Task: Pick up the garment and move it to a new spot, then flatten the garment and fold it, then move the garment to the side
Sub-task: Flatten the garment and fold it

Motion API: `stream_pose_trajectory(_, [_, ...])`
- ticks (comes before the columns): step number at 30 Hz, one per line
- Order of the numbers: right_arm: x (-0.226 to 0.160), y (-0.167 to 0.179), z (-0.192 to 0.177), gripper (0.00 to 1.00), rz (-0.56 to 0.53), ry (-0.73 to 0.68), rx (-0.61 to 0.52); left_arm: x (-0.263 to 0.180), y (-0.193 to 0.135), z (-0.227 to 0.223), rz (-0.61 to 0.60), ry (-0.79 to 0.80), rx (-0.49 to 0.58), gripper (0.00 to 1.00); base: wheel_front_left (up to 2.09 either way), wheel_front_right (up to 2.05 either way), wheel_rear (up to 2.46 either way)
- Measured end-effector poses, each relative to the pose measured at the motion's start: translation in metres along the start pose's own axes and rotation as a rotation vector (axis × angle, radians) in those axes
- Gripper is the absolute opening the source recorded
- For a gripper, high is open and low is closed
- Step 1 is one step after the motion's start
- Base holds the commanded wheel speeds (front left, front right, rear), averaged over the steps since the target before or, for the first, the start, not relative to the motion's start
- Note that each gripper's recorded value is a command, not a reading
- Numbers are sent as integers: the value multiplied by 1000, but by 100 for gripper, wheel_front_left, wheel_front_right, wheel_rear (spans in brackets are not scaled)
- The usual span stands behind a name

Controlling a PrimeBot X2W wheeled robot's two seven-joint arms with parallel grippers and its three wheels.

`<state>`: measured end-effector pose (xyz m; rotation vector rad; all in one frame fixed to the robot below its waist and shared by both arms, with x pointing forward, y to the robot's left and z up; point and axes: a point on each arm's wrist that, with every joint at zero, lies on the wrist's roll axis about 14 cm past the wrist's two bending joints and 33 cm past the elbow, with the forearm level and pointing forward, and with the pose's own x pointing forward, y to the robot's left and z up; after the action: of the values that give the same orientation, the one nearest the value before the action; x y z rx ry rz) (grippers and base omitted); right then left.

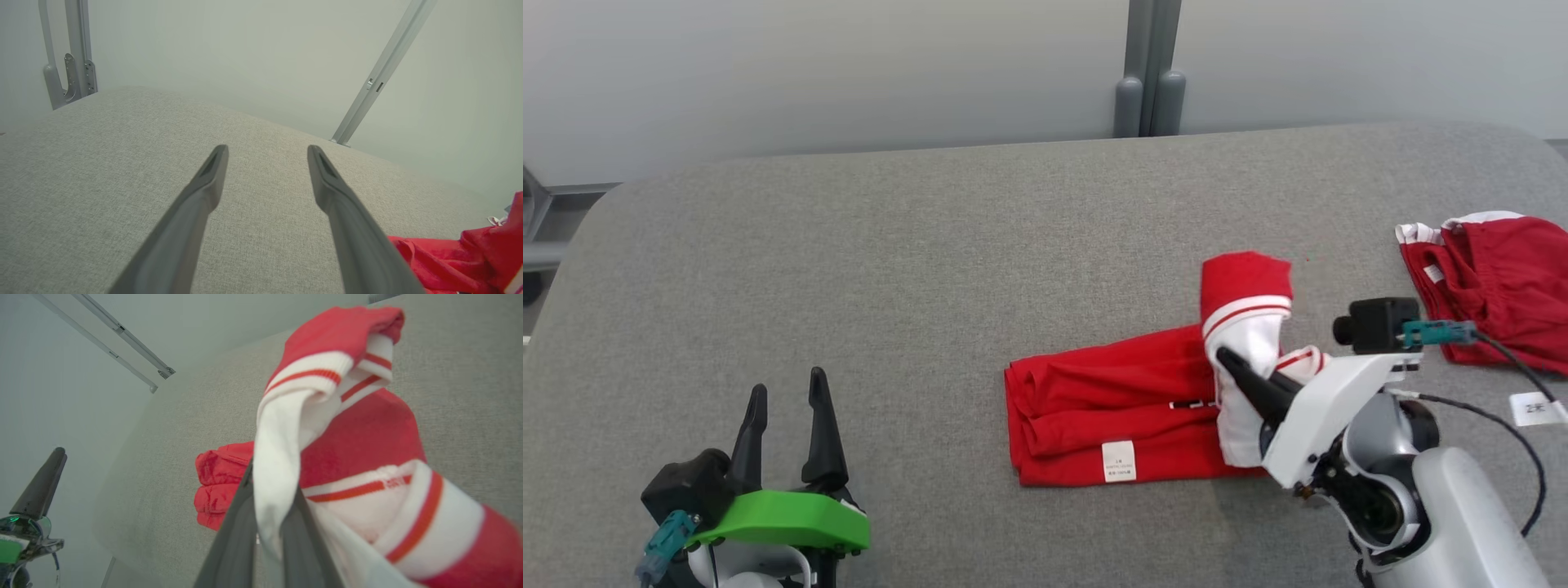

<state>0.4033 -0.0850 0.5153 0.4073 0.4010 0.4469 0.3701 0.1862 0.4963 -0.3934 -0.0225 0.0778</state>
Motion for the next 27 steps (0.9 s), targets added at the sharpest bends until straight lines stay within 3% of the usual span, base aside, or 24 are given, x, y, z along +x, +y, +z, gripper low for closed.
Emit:
stream_pose_trajectory(5, [13,29,-28,0,64,76,2,-5,3,3,7,-9,0,100,0,0,0])
stream_pose_trajectory(24, [80,73,-82,0,167,219,23,-21,11,4,37,-12,-18,100,0,0,0])
stream_pose_trajectory(25, [82,77,-83,13,177,223,17,-22,12,4,41,-12,-18,100,0,0,0])
stream_pose_trajectory(26, [84,79,-85,36,183,229,12,-23,13,3,44,-11,-19,100,0,0,0])
stream_pose_trajectory(27, [85,82,-86,87,188,230,11,-24,14,3,47,-10,-19,100,0,0,0])
